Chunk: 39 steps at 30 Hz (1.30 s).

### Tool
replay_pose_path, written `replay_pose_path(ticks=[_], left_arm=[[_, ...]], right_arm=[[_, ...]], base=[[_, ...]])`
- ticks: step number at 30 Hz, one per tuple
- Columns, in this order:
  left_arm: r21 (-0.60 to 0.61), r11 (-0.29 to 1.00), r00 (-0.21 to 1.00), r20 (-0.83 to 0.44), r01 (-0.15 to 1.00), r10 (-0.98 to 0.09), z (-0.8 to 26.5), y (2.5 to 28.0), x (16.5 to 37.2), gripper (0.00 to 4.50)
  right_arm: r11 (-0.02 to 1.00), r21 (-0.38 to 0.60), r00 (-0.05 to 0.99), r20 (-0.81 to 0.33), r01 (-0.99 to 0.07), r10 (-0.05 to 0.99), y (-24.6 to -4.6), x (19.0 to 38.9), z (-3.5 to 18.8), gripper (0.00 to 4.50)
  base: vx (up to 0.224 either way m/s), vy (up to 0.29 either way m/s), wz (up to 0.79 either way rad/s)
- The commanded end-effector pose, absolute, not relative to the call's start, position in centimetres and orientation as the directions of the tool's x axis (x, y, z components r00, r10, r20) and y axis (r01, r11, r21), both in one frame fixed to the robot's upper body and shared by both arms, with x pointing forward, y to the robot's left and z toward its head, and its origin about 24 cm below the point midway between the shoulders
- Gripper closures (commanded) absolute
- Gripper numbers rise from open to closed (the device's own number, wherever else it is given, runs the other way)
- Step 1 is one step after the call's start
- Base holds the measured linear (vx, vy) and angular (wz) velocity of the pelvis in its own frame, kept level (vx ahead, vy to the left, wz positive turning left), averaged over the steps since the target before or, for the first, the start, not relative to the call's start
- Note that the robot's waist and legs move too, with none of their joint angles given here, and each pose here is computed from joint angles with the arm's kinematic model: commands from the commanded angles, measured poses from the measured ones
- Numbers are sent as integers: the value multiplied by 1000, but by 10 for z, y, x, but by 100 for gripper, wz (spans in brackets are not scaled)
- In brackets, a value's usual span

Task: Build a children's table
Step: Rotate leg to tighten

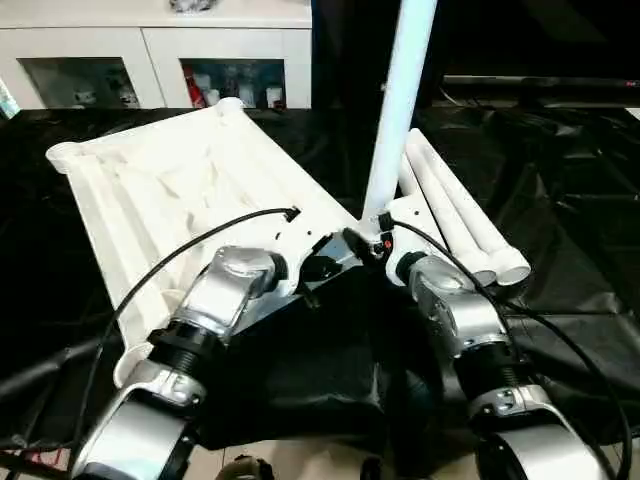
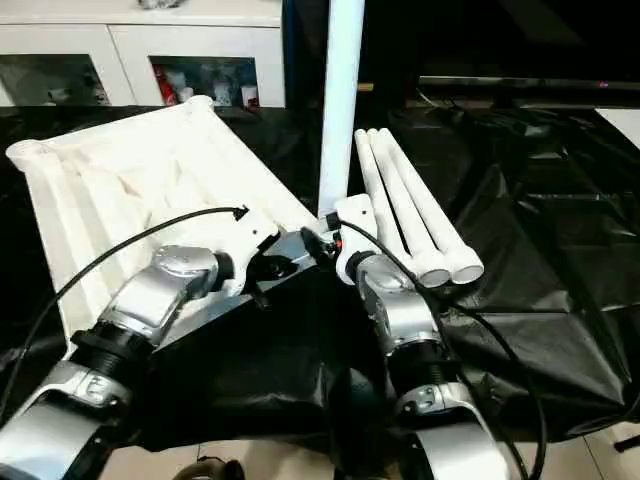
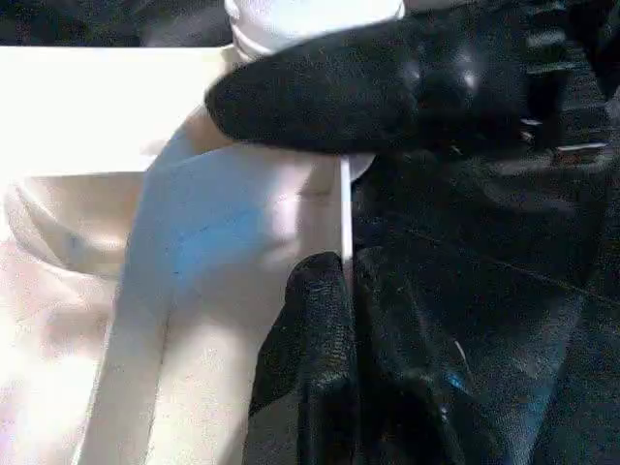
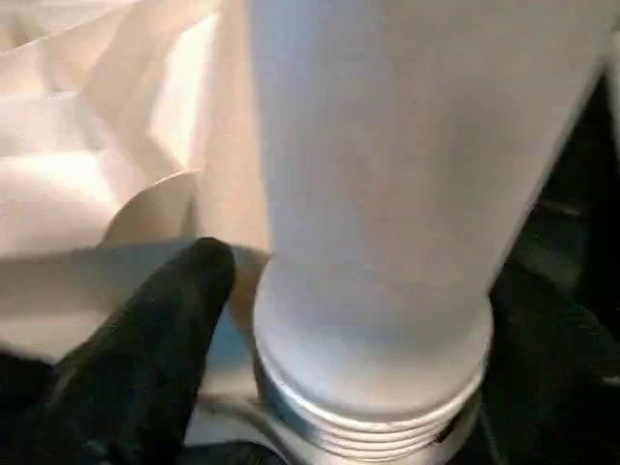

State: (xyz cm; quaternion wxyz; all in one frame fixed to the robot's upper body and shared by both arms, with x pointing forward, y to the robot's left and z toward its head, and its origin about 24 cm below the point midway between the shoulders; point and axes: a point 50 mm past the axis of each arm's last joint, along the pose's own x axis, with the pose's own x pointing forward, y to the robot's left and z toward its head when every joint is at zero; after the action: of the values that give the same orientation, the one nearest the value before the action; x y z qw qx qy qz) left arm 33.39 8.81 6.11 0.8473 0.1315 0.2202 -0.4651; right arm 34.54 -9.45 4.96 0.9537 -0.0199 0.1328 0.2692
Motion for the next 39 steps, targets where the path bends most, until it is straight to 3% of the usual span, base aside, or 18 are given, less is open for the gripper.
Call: replay_pose_path(ticks=[1, 4, 10, 16, 27, 29, 33, 34, 35, 39], left_arm=[[33, 371, 354, -387, 928, -852, 83, 67, 324, 450], [29, 314, 300, -388, 949, -871, 82, 75, 318, 450], [-7, 185, 166, -407, 983, -898, 81, 93, 306, 450], [-11, 114, 97, -449, 993, -888, 80, 109, 299, 450], [-20, 108, 86, -466, 994, -880, 78, 116, 296, 450], [-20, 125, 102, -463, 992, -880, 77, 113, 298, 450], [7, 250, 226, -451, 968, -864, 78, 102, 311, 450], [15, 396, 363, -433, 918, -825, 80, 94, 327, 450], [12, 449, 410, -427, 894, -806, 81, 90, 332, 450], [17, 563, 523, -395, 826, -755, 88, 70, 345, 450]], right_arm=[[655, 28, 625, -271, -755, 732, -73, 327, 49, 52], [523, -19, 504, -300, -852, 810, -88, 316, 50, 52], [386, 1, 363, -338, -923, 868, -111, 307, 54, 52], [343, 13, 318, -342, -939, 884, -119, 306, 60, 76], [307, 68, 270, -326, -949, 906, -112, 298, 56, 171], [346, 73, 306, -325, -935, 895, -109, 299, 53, 173], [553, 53, 508, -330, -831, 795, -101, 313, 44, 176], [693, 70, 638, -332, -718, 695, -93, 324, 38, 176], [737, 76, 680, -334, -671, 653, -89, 327, 36, 176], [814, 154, 756, -306, -560, 578, -62, 336, 37, 177]], base=[[0, 0, 0], [0, 0, 0], [0, 0, 0], [0, 0, 0], [0, 0, 0], [0, 0, 0], [0, 0, 0], [0, 0, 0], [0, 0, 0], [0, 0, 0]])
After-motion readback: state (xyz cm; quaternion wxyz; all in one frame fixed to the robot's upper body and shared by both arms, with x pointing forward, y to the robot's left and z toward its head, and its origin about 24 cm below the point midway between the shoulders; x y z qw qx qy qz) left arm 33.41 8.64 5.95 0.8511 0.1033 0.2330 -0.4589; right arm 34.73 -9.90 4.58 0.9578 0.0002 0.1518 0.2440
